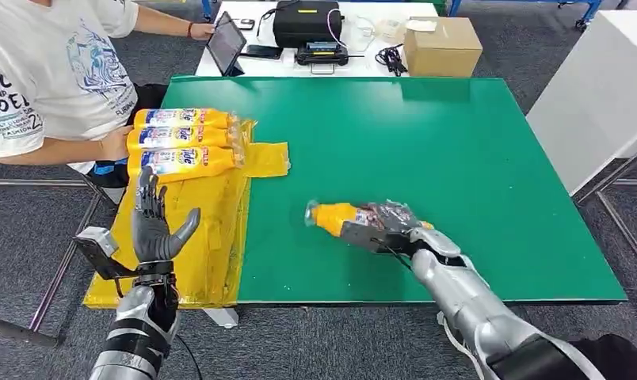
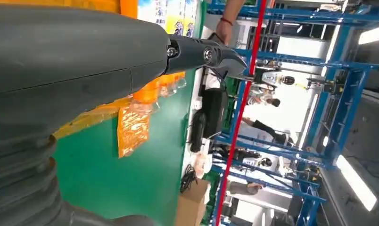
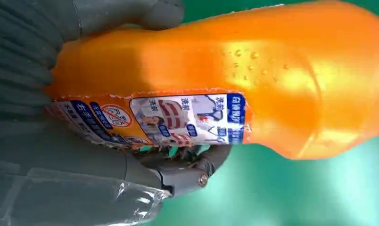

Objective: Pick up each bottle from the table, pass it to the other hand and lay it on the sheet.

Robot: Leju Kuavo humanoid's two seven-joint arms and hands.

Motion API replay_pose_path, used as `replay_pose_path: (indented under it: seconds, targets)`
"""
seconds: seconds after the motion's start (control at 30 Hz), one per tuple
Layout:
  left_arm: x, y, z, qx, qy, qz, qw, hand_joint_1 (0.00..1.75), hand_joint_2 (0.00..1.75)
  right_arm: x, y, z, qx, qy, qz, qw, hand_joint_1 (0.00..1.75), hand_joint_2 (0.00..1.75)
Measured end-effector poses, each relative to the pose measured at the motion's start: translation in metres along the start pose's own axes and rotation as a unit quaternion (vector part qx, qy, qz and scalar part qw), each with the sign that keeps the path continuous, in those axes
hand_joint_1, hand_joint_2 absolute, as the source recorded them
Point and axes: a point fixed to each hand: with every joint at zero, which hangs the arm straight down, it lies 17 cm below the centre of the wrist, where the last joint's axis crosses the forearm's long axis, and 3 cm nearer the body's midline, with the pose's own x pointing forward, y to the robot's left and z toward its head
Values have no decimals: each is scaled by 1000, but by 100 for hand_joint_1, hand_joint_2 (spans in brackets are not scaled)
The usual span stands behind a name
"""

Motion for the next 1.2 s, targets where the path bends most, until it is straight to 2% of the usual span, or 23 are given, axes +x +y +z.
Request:
replay_pose_path:
  seconds: [0.23, 0.37, 0.53, 0.67, 0.8, 1.03, 1.2]
  targets:
    - [-2, -6, 2, -5, 2, 2, 1000, 0, 175, 22, 2, 6, -32, -24, -30, 999, 175, 175]
    - [-7, -8, 6, -6, 15, 12, 1000, 0, 175, 53, -15, 18, -121, -84, -62, 987, 175, 175]
    - [-25, -29, 23, -26, 58, 44, 997, 0, 175, 111, -77, 54, -292, -159, -127, 935, 175, 175]
    - [-32, -49, 36, -50, 80, 61, 994, 0, 175, 129, -120, 95, -391, -190, -138, 890, 175, 175]
    - [-31, -59, 38, -60, 82, 67, 993, 0, 175, 132, -133, 111, -419, -194, -143, 875, 175, 175]
    - [-30, -64, 39, -66, 82, 71, 992, 0, 175, 134, -142, 122, -437, -198, -145, 865, 175, 175]
    - [-29, -76, 44, -83, 93, 90, 988, 0, 175, 138, -152, 140, -476, -207, -118, 847, 175, 175]
